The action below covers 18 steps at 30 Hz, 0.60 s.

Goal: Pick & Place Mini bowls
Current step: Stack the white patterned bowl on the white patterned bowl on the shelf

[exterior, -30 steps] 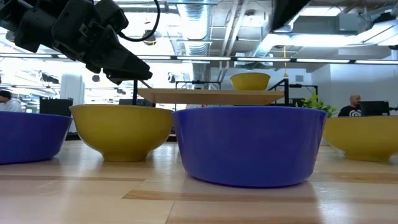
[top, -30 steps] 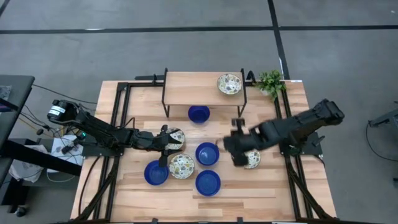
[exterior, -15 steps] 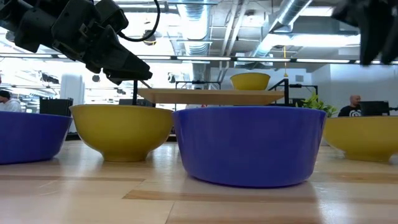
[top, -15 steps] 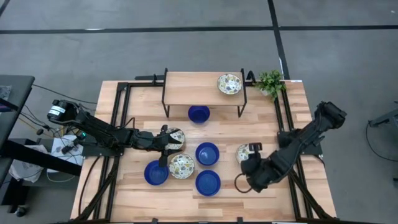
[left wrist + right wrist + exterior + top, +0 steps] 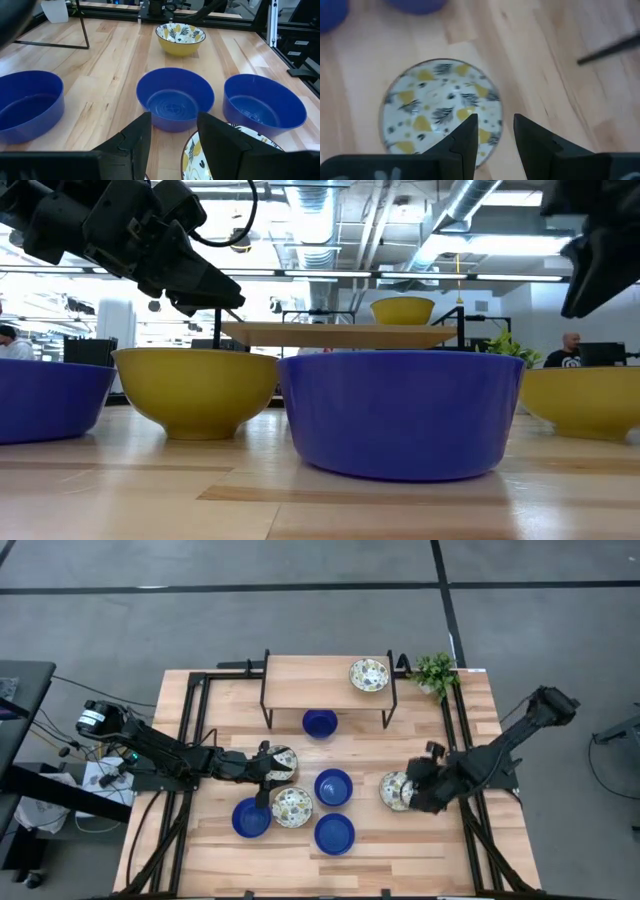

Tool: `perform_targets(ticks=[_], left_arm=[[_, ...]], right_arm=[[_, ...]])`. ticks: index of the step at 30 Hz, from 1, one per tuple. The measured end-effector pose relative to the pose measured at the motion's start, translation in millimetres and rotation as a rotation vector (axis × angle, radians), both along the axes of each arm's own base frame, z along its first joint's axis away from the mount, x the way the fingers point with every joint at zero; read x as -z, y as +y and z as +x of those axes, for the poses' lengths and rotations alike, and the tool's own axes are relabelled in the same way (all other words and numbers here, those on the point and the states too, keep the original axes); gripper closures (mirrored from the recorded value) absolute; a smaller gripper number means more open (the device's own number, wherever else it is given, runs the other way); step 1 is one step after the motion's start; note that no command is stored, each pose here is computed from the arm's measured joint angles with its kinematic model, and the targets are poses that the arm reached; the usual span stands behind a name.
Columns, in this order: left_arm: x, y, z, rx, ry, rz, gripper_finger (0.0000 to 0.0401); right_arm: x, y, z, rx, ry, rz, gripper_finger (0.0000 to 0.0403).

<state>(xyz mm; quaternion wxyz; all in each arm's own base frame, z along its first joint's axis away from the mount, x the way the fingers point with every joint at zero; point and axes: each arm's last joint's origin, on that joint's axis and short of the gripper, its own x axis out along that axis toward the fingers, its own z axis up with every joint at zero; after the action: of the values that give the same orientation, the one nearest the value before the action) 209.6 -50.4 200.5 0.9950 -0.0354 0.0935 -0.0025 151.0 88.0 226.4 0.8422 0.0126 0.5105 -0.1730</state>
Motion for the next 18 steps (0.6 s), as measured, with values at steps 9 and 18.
perform_targets(ticks=[9,18], left_arm=[[0,0,0,0.000,0.000,0.000,0.0243],[0,0,0,0.000,0.000,0.000,0.0243]], right_arm=[[30,-40,-20,0.179,-0.118,0.230,0.0287],[45,-45,-21,0.181,-0.089,0.244,0.0287]])
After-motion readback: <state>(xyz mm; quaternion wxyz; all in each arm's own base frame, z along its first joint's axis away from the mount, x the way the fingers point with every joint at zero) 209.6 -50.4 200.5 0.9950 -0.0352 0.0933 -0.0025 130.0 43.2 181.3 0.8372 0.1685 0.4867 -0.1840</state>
